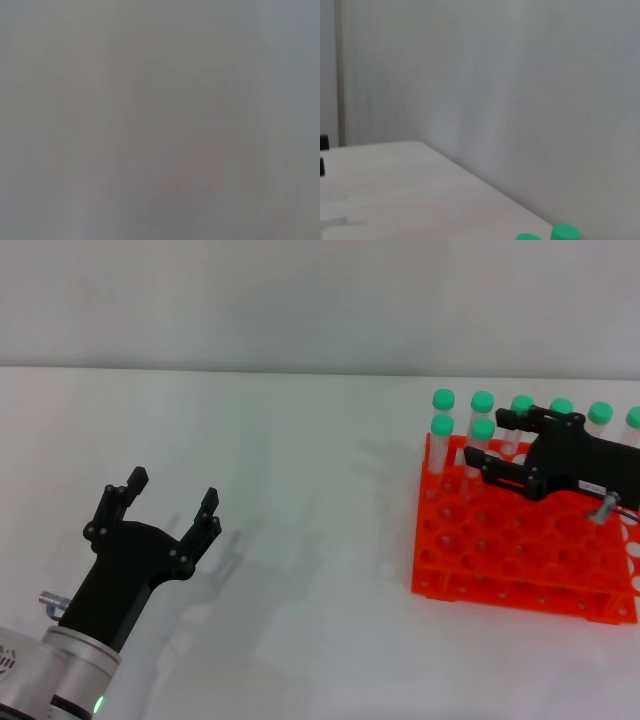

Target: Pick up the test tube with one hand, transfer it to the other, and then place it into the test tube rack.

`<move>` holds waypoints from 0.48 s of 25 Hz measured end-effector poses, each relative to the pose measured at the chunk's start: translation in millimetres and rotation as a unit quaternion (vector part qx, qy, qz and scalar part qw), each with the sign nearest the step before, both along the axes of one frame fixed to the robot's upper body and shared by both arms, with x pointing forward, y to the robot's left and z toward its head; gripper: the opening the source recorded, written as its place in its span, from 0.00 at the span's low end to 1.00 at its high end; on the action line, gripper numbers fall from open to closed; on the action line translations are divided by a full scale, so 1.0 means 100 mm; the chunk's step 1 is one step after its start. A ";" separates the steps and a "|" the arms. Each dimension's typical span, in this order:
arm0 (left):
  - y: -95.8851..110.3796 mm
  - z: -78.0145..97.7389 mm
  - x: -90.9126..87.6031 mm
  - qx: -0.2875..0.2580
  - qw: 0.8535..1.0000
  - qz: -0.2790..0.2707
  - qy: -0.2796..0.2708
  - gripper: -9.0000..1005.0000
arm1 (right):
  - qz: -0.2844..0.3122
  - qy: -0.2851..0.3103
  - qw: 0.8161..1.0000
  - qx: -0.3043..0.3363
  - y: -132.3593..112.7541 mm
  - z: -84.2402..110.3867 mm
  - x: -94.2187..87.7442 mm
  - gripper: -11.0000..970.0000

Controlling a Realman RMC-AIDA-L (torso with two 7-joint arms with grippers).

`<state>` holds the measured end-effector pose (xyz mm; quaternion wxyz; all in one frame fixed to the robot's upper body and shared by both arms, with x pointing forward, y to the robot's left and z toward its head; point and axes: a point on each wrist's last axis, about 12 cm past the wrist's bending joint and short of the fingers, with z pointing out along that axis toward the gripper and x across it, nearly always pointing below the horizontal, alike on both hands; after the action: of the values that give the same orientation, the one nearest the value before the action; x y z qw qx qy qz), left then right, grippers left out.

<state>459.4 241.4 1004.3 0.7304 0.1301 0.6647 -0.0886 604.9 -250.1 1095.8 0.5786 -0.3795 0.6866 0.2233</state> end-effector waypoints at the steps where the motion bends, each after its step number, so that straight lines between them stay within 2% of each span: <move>1: 0.00 0.00 0.00 0.000 1.000 0.000 0.000 0.85 | 0.000 -0.001 1.000 0.005 -0.02 0.00 -0.02 0.67; 5: 0.00 0.00 0.00 -0.001 1.000 0.000 0.000 0.85 | -0.004 -0.013 0.999 0.037 -0.19 0.04 -0.17 0.72; 8: 0.02 0.00 0.01 -0.005 1.000 0.002 0.002 0.85 | -0.025 -0.035 0.996 0.074 -0.44 0.07 -0.34 0.76; 10: 0.04 0.00 0.02 -0.010 1.000 0.007 0.003 0.85 | -0.065 -0.060 0.991 0.104 -0.67 0.06 -0.46 0.78; 12: 0.05 0.01 0.03 -0.015 1.000 0.012 0.003 0.85 | -0.130 -0.088 0.978 0.137 -0.90 0.01 -0.58 0.81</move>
<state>462.6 246.4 1005.0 0.7313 0.1105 0.6669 -0.0903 546.7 -339.7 1096.6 0.7074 -0.2220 0.6393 0.2039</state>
